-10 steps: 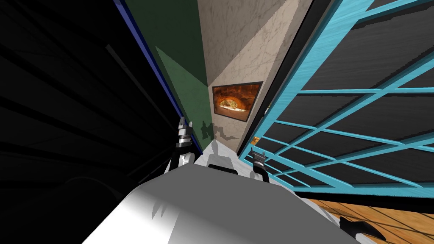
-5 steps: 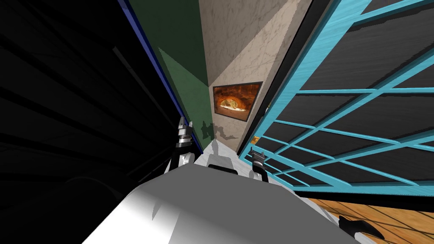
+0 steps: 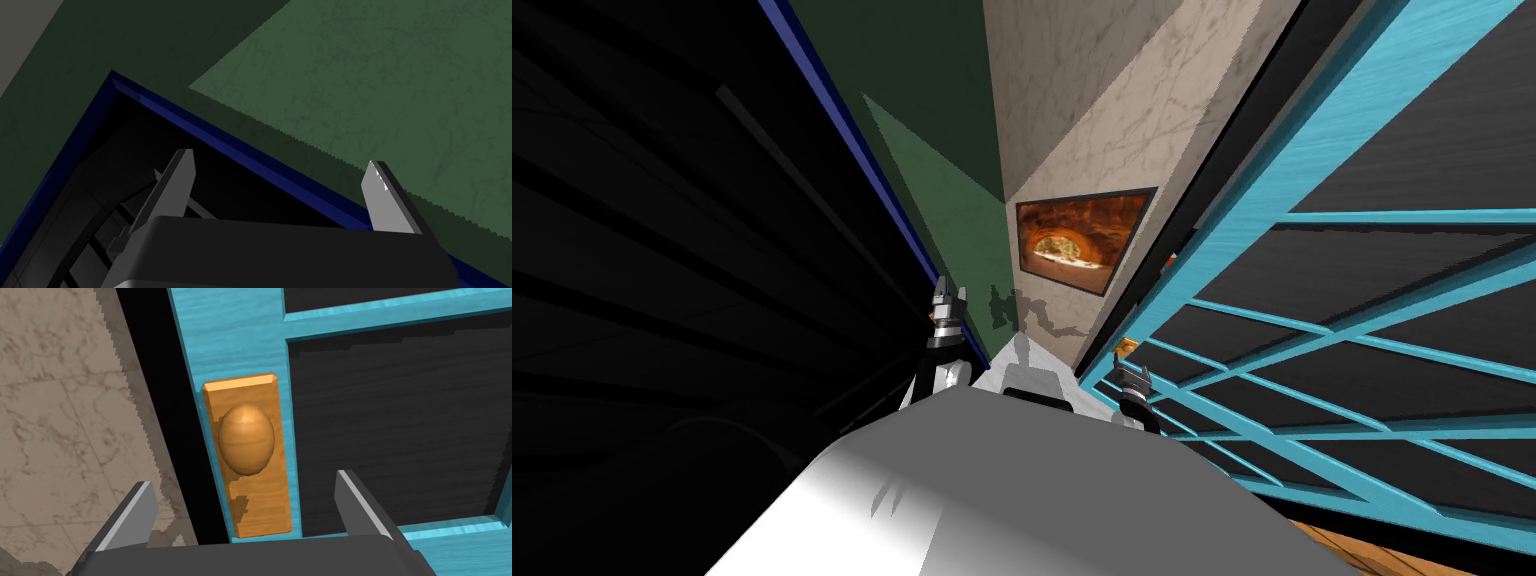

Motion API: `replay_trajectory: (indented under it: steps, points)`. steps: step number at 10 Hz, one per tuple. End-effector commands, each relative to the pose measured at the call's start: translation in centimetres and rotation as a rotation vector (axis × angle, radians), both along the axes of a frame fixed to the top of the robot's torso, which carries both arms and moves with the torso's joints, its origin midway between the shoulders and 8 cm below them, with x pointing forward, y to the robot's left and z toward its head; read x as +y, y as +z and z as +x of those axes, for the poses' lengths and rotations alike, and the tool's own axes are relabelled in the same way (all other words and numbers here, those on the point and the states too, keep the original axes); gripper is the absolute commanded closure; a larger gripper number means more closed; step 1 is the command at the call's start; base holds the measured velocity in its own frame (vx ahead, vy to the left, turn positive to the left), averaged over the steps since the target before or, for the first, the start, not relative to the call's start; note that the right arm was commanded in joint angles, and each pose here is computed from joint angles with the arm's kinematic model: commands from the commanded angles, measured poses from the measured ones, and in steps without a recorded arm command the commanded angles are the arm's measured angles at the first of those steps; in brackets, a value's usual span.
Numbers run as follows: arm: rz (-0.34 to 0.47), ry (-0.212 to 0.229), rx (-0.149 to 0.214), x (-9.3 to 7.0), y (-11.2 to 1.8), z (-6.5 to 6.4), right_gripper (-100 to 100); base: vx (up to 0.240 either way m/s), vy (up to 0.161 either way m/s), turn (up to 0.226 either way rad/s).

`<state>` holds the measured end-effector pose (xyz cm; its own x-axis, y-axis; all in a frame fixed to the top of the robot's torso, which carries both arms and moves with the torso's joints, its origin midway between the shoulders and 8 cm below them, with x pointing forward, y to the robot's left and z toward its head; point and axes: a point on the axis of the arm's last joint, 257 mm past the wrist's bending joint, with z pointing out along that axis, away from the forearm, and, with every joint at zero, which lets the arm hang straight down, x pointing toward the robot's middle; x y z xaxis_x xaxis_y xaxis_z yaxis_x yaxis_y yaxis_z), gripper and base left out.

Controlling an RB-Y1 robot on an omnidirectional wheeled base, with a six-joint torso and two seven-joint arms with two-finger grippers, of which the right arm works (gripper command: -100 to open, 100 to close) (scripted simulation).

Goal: Pull the door open

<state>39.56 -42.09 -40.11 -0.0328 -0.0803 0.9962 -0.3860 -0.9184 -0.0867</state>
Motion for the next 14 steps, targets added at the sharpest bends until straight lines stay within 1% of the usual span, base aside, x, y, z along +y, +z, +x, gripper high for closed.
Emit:
replay_trajectory:
  steps: [1,2,4,5,6,11,12,13,14]
  points:
    - [0.001,-0.014,-0.001,-1.7,-0.1,-0.7,-100,0.168,-0.011,0.081]
    - [0.001,-0.023,-0.001,-2.7,0.0,-1.2,-100,0.191,0.005,0.093]
    - [0.0,-0.036,-0.003,-4.3,0.1,-2.0,-100,0.197,-0.008,0.072]
    - [-0.001,-0.032,-0.002,-3.7,0.1,-1.6,-100,0.088,-0.01,-0.003]
    - [-0.001,-0.032,-0.002,-3.7,0.1,-1.6,100,-0.018,0.004,-0.003]
    - [-0.001,-0.032,-0.002,-3.7,0.1,-1.6,100,-0.016,-0.001,0.001]
    - [-0.001,-0.006,0.0,-3.1,0.0,-1.5,100,-0.154,0.001,0.055]
    - [-0.001,0.002,0.0,-2.9,0.0,-1.4,100,-0.183,0.008,0.053]
    - [0.0,0.019,-0.001,-2.5,0.1,-1.3,100,-0.184,-0.004,0.044]
